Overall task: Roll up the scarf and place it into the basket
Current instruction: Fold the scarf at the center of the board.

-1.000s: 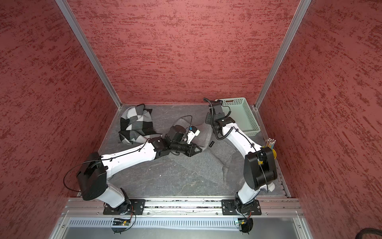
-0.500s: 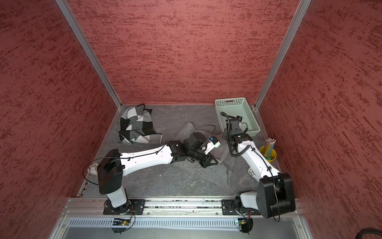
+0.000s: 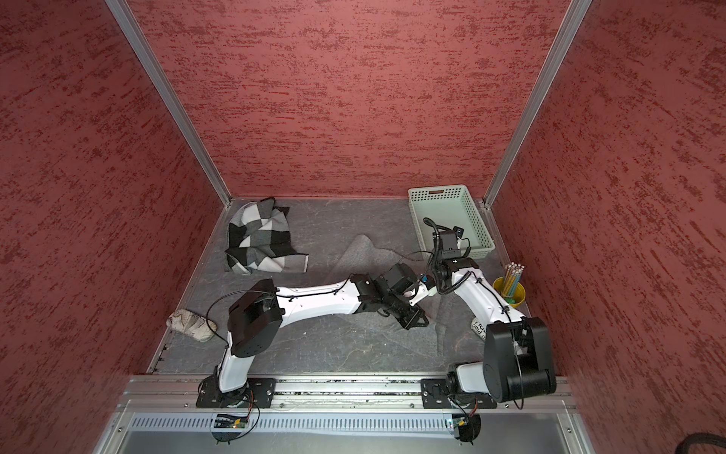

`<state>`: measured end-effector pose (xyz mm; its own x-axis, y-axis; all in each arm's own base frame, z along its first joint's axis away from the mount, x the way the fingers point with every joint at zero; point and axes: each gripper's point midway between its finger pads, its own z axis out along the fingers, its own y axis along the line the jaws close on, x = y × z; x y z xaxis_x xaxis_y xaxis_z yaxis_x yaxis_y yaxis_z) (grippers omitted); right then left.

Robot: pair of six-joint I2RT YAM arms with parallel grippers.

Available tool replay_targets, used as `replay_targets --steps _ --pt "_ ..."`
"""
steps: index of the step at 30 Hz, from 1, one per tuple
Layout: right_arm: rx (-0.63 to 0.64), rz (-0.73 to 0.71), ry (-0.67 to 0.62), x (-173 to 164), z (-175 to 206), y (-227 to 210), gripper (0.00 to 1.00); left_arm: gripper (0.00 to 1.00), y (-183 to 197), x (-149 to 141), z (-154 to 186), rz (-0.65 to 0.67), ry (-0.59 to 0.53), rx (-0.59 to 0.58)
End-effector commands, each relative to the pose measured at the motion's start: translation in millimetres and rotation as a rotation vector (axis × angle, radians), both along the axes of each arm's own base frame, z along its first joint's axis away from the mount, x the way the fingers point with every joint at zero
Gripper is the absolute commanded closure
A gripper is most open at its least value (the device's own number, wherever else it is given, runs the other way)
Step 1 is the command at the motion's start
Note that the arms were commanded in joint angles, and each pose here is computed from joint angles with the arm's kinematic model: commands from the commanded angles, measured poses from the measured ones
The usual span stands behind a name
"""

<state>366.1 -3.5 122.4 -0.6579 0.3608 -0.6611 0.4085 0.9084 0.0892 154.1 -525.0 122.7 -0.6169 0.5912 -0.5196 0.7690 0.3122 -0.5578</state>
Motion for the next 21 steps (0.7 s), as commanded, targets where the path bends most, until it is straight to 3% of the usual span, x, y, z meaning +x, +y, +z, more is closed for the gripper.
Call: replay_targets --steps 1,10,21 --pt "-0.03 -0.035 -0.021 2.1 3.1 -10.2 1.0 1.0 -8.7 -8.9 26.5 -0.059 -0.042 -0.062" --pt "-0.004 -0.007 -0.04 5.7 33.9 -3.6 1.0 1.0 -6.6 -2.7 79.6 -0.044 -0.173 -0.15" --pt "-0.08 -0.123 0.066 -13.7 2.1 -34.4 1.0 1.0 -57.4 -20.7 33.1 -0.114 -0.163 -0.161"
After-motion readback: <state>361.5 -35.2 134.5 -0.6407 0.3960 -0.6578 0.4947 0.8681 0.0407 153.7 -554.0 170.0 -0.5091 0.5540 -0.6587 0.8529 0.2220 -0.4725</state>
